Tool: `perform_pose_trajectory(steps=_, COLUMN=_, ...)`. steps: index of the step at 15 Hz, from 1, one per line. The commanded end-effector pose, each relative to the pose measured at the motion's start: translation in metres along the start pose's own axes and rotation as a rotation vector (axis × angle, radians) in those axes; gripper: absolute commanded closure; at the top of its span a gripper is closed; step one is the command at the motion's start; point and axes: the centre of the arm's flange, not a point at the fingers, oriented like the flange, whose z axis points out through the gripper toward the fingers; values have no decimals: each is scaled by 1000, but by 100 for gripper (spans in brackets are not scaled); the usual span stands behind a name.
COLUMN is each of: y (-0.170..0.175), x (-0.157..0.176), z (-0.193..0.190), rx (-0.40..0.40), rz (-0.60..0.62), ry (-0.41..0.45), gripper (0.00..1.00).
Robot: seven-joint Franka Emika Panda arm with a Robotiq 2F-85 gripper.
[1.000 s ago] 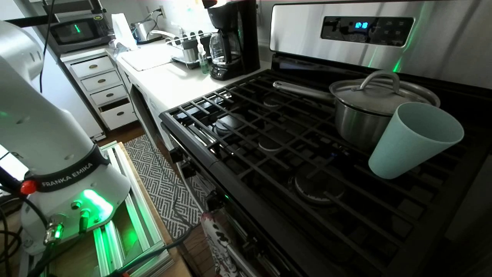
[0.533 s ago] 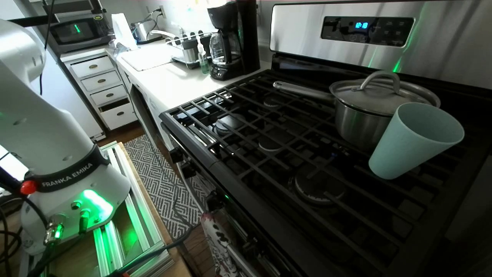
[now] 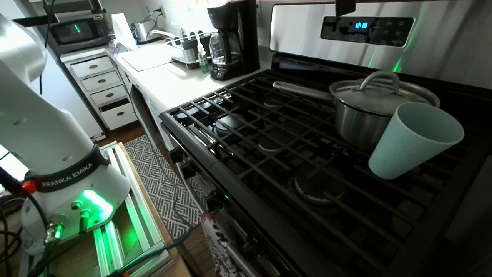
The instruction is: Remove the silver lid from the pot and place it on the stove.
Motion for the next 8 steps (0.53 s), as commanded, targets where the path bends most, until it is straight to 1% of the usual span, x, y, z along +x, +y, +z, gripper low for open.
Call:
perform_pose_trajectory(steps=1, y=-3, x=5, z=4, rx=-6, rz=3, ry=-4, gripper=0)
perform_pose_trajectory(steps=3, y=-5, x=8, z=5, rx=-11, rz=8, ry=-7, gripper=0)
perform_pose_trajectory(steps=4, y=-12, x=14, z=15, rx=3, rz=-11, ry=-36, gripper=0)
perform_pose_trajectory(steps=5, y=-21, x=24, z=26, rx=47, rz=-62, ry=-60, gripper=0)
perform_pose_trajectory(steps=6, y=-29, x=33, z=36, rx=70, rz=-84, ry=-85, gripper=0)
perform_pose_trajectory(steps=8, y=-40, x=51, z=57, rx=89, rz=-88, ry=-114, gripper=0)
